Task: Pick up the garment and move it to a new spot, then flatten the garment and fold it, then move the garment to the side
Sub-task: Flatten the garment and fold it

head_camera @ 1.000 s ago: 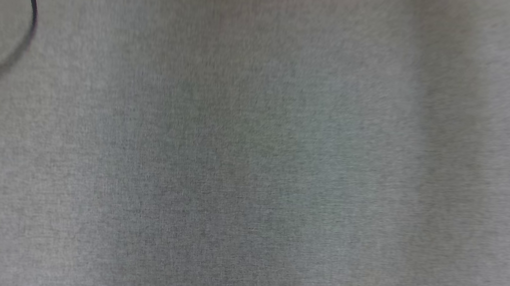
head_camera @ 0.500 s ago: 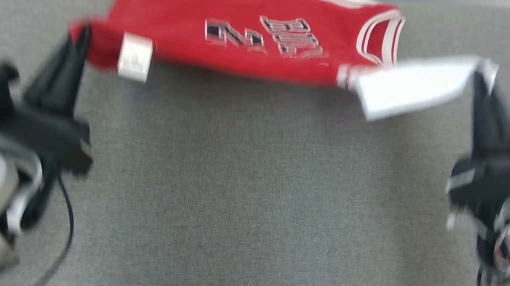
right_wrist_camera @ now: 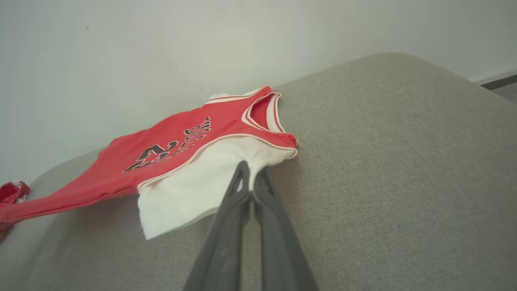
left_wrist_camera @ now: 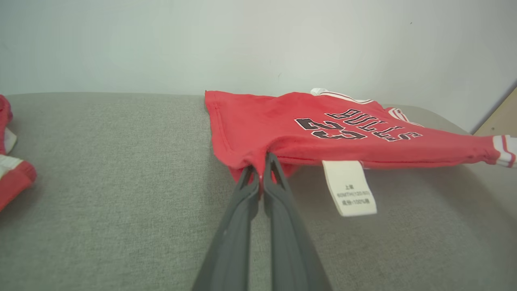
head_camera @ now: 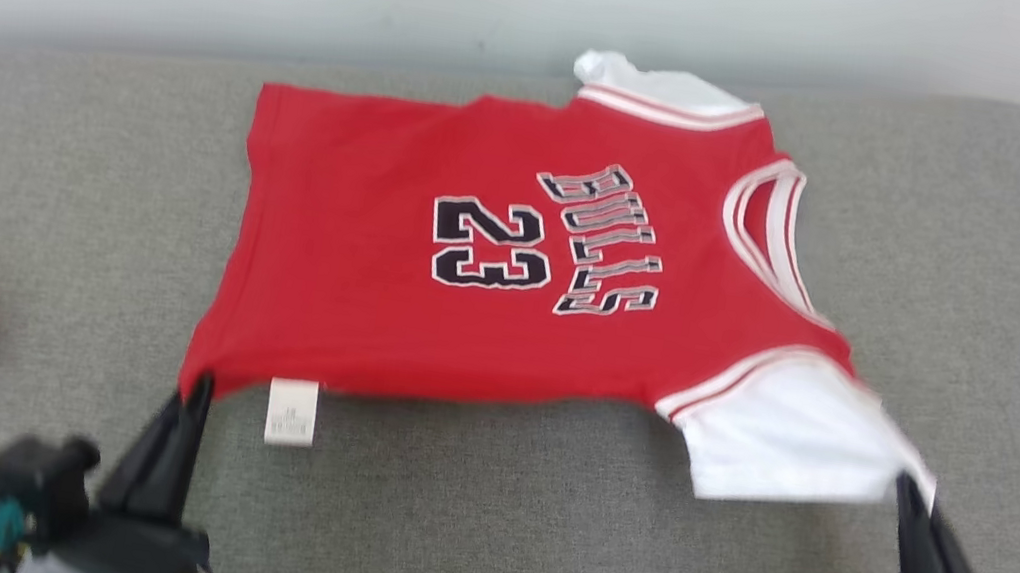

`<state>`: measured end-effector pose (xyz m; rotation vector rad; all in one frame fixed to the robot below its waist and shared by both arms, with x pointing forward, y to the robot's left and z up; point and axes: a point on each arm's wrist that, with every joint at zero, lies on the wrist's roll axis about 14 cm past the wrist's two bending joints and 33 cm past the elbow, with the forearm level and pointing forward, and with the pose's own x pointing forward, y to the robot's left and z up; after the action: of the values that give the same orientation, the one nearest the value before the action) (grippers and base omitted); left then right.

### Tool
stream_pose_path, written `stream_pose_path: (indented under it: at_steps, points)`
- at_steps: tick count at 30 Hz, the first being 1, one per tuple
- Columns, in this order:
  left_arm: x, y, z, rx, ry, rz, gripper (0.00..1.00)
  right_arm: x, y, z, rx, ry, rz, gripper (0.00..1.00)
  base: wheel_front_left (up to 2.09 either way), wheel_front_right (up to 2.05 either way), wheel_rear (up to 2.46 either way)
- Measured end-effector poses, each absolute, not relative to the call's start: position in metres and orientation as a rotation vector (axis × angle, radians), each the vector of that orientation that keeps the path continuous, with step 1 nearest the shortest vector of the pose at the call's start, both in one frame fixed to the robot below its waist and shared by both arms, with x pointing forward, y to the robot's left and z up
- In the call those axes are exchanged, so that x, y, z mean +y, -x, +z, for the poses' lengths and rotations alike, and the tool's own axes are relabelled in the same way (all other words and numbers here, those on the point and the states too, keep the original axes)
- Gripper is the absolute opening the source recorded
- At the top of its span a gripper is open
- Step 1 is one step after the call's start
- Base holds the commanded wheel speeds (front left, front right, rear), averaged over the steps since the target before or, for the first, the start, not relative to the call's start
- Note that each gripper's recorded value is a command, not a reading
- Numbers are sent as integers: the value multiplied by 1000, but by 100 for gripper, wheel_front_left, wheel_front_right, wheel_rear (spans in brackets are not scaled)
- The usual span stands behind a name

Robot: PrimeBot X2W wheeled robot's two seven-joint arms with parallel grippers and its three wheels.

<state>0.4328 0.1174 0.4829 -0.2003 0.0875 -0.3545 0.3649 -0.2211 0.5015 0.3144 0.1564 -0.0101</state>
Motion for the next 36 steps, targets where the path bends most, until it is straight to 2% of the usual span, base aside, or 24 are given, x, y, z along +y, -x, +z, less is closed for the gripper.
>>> stream_pose_path:
  at_steps: [5, 15, 19, 24, 36]
  points:
    - [126, -402, 464, 138, 277, -258, 0, -226, -334, 482, 225, -328, -55, 0, 0, 0, 0]
    - [131, -345, 424, 258, 297, -208, 0, -232, -273, 429, 404, -368, -141, 0, 0, 0, 0]
    - [135, -338, 414, 283, 295, -198, 0, -224, -261, 417, 452, -379, -134, 0, 0, 0, 0]
    - [134, -340, 408, 295, 291, -204, 0, -216, -273, 419, 437, -381, -107, 0, 0, 0, 0]
    - [134, -375, 421, 237, 234, -262, 0, -215, -356, 450, 338, -309, 5, 0, 0, 0, 0]
